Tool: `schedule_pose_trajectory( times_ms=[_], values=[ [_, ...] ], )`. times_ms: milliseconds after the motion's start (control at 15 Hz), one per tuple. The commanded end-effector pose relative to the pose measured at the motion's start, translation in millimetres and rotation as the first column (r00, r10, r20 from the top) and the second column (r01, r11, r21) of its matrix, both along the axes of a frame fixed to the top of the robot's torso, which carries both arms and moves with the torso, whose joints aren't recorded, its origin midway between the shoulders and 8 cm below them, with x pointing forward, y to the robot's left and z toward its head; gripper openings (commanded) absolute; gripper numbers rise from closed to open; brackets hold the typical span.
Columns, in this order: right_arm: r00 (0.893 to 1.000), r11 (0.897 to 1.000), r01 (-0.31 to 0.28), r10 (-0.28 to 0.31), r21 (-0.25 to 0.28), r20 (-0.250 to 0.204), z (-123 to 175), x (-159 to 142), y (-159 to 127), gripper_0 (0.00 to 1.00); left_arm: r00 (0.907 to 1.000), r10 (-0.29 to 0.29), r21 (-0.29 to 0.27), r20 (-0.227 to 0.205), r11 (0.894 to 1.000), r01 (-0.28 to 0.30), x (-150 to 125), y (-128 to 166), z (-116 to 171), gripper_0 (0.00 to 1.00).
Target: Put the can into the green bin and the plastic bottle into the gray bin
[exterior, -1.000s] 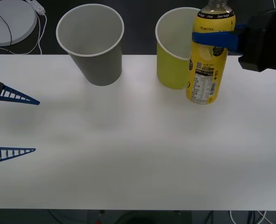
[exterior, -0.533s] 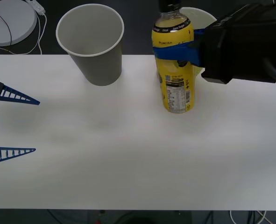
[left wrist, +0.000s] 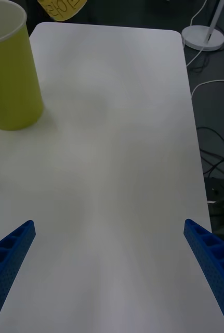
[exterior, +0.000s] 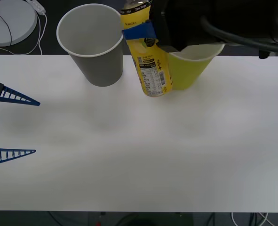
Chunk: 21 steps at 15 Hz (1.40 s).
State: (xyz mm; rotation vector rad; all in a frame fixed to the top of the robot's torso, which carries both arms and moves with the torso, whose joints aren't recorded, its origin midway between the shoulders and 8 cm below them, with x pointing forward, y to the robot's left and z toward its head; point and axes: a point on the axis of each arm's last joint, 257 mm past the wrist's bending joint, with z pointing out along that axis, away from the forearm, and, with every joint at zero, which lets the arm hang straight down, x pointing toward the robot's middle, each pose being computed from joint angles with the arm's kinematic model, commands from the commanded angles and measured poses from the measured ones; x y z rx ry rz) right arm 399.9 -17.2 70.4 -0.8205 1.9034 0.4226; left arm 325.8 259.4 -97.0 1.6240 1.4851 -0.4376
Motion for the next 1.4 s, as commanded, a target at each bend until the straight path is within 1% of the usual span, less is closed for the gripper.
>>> schedule_pose_trajectory(
  times_ms=[67, 333, 533, 667, 800, 933, 1133, 1333, 1400],
  values=[
    [1.000, 1.000, 0.013, -0.013, 0.002, -0.014, 5.2, 17.8, 14.8, 0.00, 1.0000, 0.000, 0.000, 0.000, 1.000, 0.000, 0.0, 0.0, 0.0, 1.00],
    [0.999, 1.000, 0.031, -0.031, 0.003, -0.032, 10.6, 39.9, 34.9, 0.00, 1.0000, 0.000, 0.000, 0.000, 1.000, 0.000, 0.0, 0.0, 0.0, 1.00],
    [0.997, 0.998, 0.061, -0.061, -0.003, -0.040, 17.0, 60.0, 50.0, 0.00, 1.0000, 0.000, 0.000, 0.000, 1.000, 0.000, 0.0, 0.0, 0.0, 1.00],
    [0.994, 0.996, 0.088, -0.088, -0.002, -0.067, 21.9, 71.6, 61.5, 0.00, 1.0000, 0.000, 0.000, 0.000, 1.000, 0.000, 0.0, 0.0, 0.0, 1.00],
    [0.991, 0.994, 0.109, -0.109, -0.009, -0.082, 23.7, 80.5, 72.9, 0.00, 1.0000, 0.000, 0.000, 0.000, 1.000, 0.000, 0.0, 0.0, 0.0, 1.00],
    [0.988, 0.992, 0.126, -0.127, -0.018, -0.084, 24.8, 90.7, 82.7, 0.00, 1.0000, 0.000, 0.000, 0.000, 1.000, 0.000, 0.0, 0.0, 0.0, 1.00],
    [0.981, 0.986, 0.166, -0.167, -0.016, -0.101, 26.9, 111.9, 101.8, 0.00, 1.0000, 0.000, 0.000, 0.000, 1.000, 0.000, 0.0, 0.0, 0.0, 1.00],
    [0.972, 0.978, 0.208, -0.208, -0.017, -0.109, 28.4, 131.3, 111.8, 0.00, 1.0000, 0.000, 0.000, 0.000, 1.000, 0.000, 0.0, 0.0, 0.0, 1.00],
    [0.970, 0.977, 0.215, -0.215, -0.017, -0.109, 29.1, 135.0, 115.4, 0.00, 1.0000, 0.000, 0.000, 0.000, 1.000, 0.000, 0.0, 0.0, 0.0, 1.00]
  ],
)
